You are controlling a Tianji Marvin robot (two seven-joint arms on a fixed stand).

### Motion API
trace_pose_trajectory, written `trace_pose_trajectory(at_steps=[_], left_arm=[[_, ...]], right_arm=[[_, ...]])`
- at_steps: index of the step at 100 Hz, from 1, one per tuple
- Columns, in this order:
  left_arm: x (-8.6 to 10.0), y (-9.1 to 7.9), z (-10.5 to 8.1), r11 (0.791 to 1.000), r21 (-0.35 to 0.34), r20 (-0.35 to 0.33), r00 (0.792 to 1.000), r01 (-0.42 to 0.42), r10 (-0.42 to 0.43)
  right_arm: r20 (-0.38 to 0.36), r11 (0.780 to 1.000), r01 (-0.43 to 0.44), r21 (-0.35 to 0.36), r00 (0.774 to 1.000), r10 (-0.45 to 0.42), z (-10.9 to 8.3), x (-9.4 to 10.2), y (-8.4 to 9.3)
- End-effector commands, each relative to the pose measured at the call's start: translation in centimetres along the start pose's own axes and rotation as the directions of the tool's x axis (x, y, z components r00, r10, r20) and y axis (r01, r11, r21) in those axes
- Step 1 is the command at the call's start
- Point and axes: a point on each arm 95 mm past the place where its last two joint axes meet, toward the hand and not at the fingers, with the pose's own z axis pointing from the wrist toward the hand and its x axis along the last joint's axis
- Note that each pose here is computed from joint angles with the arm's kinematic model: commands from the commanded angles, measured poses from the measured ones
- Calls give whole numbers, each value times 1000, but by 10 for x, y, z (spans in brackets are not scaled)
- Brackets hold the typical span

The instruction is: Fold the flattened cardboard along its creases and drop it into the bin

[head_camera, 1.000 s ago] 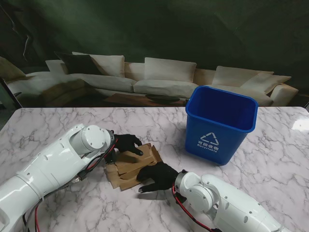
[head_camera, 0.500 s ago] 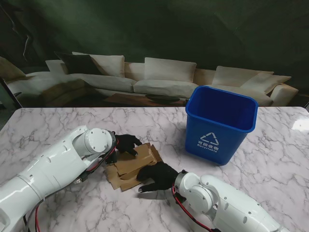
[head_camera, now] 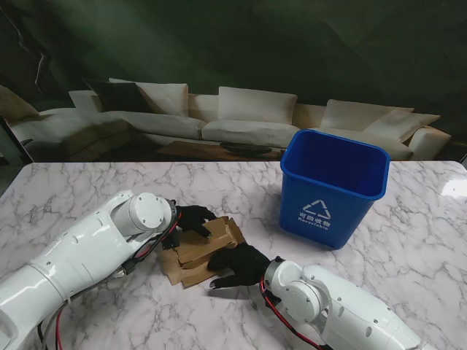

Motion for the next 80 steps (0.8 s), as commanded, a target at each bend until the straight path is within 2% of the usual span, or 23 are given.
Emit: trace_pose_trajectory(at_steps=[1, 17, 41, 62, 80], left_arm=[[11, 25, 10, 998, -59, -29, 999, -23, 21], [12, 25, 5, 999, 2, -55, 998, -37, 37], [11, 12, -19, 987, 142, -75, 994, -71, 82], [9, -2, -41, 963, 254, -80, 990, -90, 114], [10, -12, -61, 928, 360, -100, 985, -94, 139]], right_arm=[[79, 994, -17, 108, 997, 8, -8, -23, -41], [79, 997, -22, 78, 997, 15, -11, -23, -37], [33, 996, -76, -51, 996, 78, -25, -11, -18], [-28, 982, -127, -138, 992, 125, -40, 9, 1], [-54, 957, -199, -213, 980, 192, -55, 20, 15]])
